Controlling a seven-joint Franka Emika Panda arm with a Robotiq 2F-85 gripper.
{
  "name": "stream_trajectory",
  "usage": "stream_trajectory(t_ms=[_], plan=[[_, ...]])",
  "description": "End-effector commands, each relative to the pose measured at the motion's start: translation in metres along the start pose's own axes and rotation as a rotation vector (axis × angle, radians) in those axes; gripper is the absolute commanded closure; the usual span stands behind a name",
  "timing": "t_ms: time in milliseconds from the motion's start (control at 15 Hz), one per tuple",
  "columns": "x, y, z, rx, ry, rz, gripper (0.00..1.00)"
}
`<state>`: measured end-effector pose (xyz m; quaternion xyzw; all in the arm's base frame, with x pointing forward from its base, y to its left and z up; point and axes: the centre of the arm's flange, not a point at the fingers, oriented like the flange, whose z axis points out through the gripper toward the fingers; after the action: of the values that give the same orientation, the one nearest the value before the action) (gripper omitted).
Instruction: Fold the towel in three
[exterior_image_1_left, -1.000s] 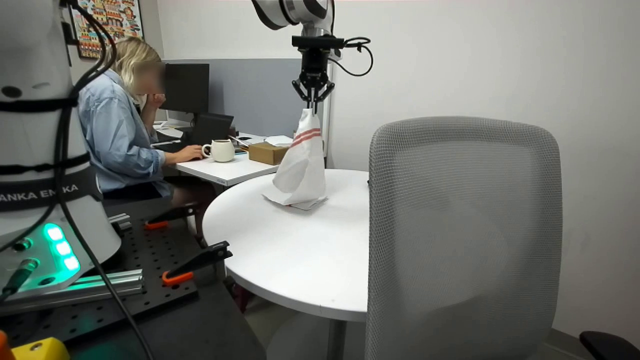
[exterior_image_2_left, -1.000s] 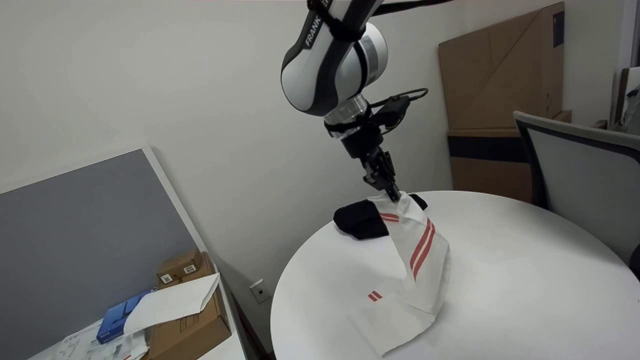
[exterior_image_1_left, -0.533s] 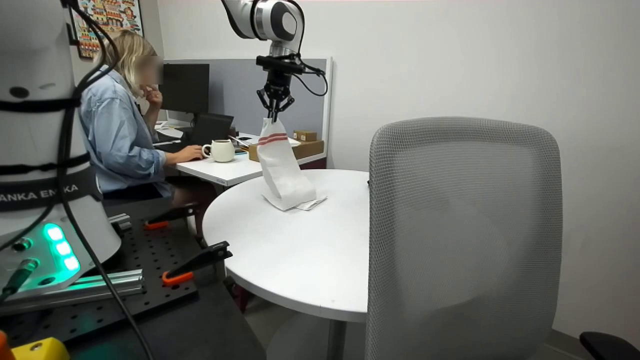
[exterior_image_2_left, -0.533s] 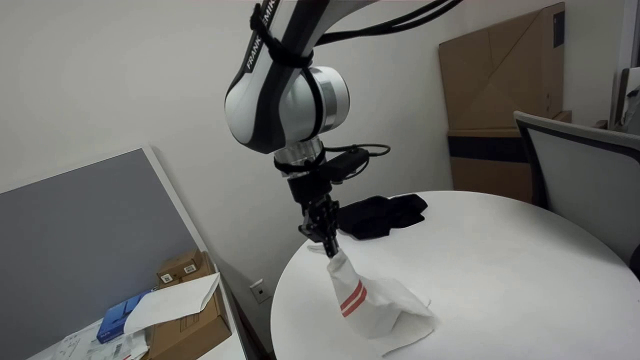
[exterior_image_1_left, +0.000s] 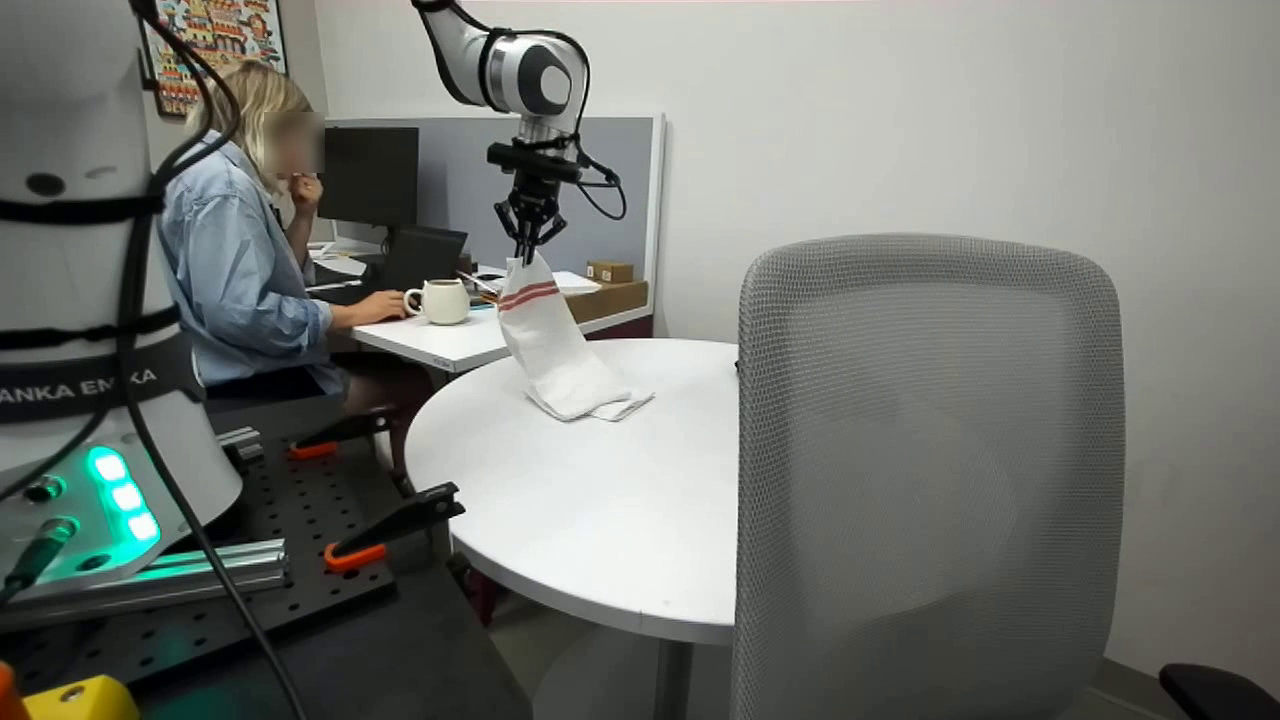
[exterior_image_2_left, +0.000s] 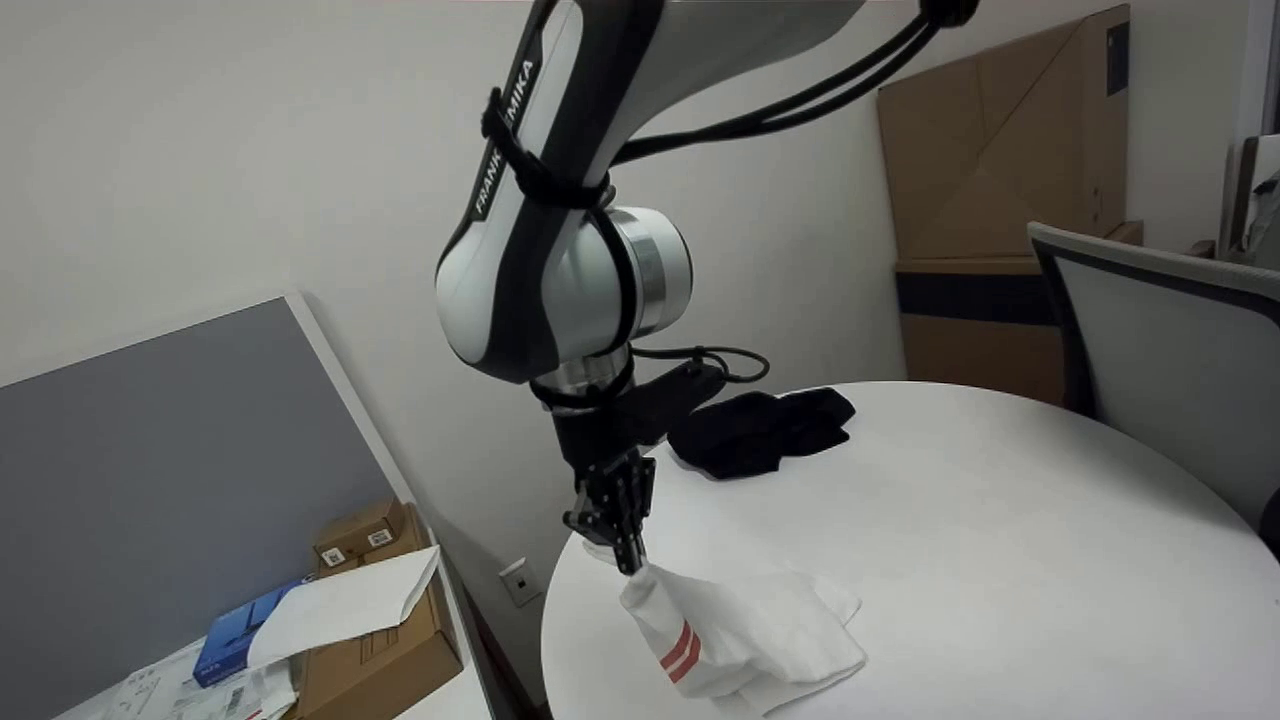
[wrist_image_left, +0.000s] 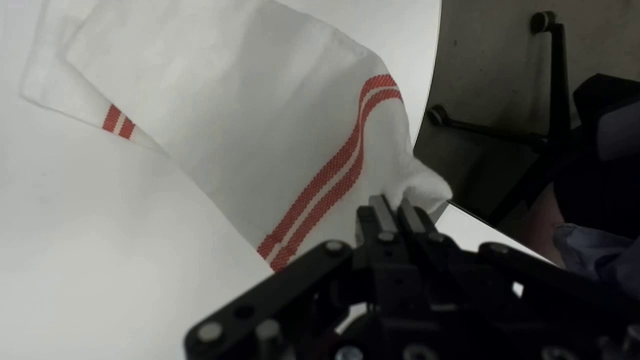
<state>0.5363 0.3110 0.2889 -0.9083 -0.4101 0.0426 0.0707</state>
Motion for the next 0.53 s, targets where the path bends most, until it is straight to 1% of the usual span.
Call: stream_trajectory(t_ms=[0,133,200,467], plan=[[0.009,-0.001,0.034,0.038,-0.011,-0.033,0.99],[0.006,0.009,0.044,0.066,-0.041,-0.091,0.99],[0.002,0.016,0.046,0.065,-0.056,-0.108,0.99],[-0.032,0.06,0.041,0.048,-0.108,-0.115,0.99]])
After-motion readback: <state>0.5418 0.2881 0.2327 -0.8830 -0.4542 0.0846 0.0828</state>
